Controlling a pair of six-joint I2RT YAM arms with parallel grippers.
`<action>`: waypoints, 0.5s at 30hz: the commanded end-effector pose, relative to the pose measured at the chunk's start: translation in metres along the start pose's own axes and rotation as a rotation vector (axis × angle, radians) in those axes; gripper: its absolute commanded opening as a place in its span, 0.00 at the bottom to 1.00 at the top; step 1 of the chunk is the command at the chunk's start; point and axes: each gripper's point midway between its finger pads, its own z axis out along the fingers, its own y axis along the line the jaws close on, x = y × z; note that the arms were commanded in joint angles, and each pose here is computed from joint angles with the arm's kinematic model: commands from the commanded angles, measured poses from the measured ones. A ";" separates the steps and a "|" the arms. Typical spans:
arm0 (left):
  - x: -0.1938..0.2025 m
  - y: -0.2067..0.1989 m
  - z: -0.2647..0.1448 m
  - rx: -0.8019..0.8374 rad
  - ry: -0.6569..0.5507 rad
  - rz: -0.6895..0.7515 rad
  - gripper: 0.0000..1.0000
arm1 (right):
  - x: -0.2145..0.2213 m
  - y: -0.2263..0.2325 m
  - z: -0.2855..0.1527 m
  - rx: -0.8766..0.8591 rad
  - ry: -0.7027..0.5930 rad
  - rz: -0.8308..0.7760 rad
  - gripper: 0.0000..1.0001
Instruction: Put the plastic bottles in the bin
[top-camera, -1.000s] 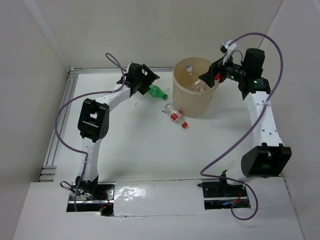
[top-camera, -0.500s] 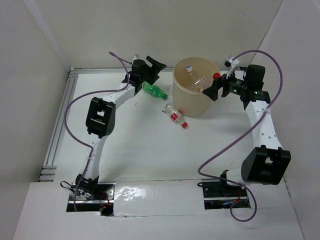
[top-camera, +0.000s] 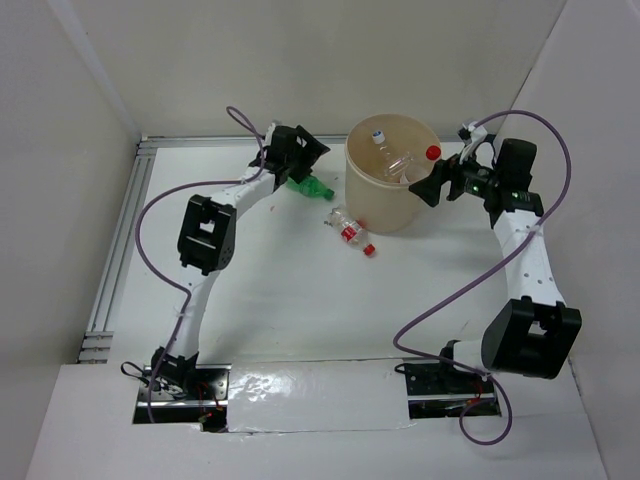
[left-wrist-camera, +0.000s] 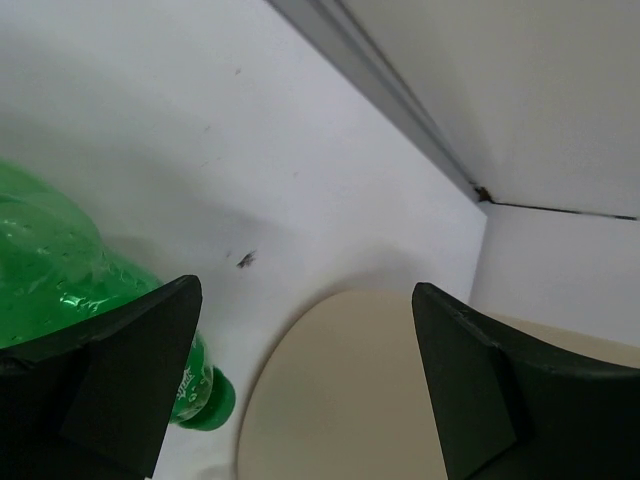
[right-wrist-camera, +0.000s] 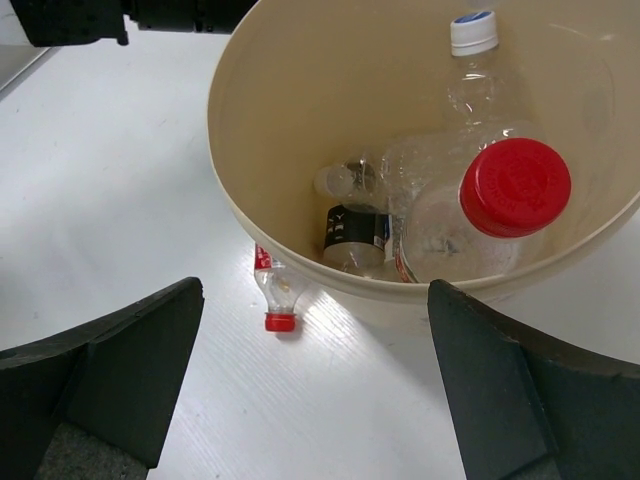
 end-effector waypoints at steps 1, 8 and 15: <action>0.004 0.021 -0.036 -0.156 0.024 0.072 1.00 | -0.019 0.008 -0.005 -0.017 -0.067 -0.048 1.00; 0.014 0.081 -0.086 -0.319 0.071 0.087 1.00 | -0.017 0.010 -0.003 -0.036 -0.076 -0.047 1.00; -0.008 0.008 -0.132 -0.048 0.040 0.249 1.00 | -0.017 0.020 -0.009 -0.044 -0.085 -0.049 1.00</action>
